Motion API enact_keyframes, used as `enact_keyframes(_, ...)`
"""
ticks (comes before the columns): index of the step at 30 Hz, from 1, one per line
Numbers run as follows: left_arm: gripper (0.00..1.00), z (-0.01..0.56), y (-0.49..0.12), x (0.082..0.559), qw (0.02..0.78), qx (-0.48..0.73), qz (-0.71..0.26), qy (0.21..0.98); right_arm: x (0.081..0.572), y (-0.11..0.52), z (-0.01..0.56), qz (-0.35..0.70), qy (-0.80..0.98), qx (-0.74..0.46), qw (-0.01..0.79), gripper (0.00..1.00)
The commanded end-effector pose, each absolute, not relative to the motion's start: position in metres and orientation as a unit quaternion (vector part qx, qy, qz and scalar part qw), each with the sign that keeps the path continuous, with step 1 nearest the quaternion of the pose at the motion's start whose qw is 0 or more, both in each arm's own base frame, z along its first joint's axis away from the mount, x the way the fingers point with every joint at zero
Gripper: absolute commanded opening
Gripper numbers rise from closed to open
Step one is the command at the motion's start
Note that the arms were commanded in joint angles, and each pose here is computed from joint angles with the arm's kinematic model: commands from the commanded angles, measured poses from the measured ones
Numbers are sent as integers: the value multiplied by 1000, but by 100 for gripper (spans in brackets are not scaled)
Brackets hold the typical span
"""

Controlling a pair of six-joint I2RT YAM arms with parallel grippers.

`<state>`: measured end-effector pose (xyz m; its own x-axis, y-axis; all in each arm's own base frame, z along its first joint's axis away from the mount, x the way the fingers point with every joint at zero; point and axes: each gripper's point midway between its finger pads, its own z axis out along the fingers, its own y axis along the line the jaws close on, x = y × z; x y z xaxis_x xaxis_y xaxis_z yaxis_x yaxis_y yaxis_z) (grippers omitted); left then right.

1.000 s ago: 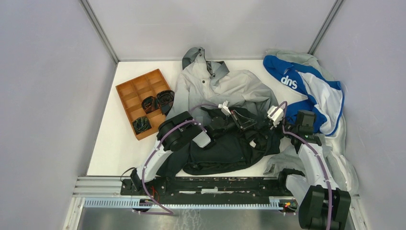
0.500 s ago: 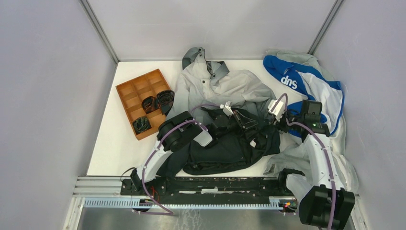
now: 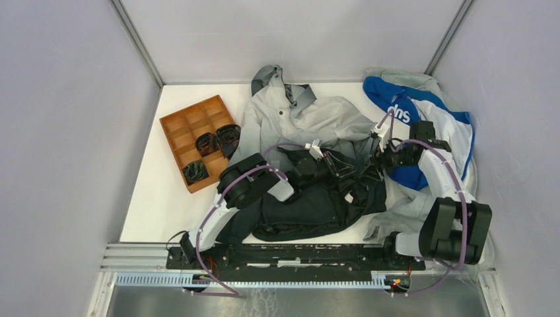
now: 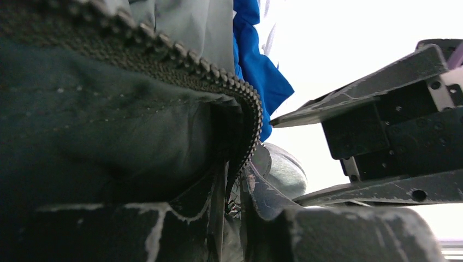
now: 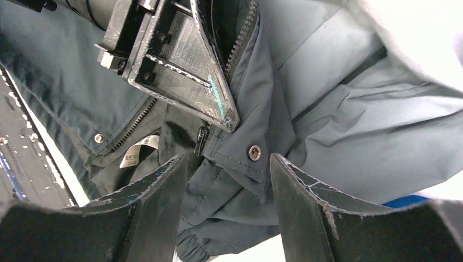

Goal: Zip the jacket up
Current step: Adjust the jacket at the center of the board.

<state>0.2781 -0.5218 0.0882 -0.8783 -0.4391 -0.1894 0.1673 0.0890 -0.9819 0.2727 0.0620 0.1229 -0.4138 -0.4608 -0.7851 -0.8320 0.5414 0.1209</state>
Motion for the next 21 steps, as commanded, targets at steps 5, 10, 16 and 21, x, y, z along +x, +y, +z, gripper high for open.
enact_keyframes(5,22,89,-530,272,208,-93,-677,700,292,53,110,258,829,-367,333,64)
enact_keyframes(10,22,86,-530,271,208,-90,-675,702,297,48,101,250,836,-365,325,61)
enact_keyframes(16,22,86,-532,271,209,-85,-674,704,300,41,92,229,846,-361,319,50)
enact_keyframes(21,22,86,-532,271,208,-83,-673,705,300,39,88,222,849,-358,319,44)
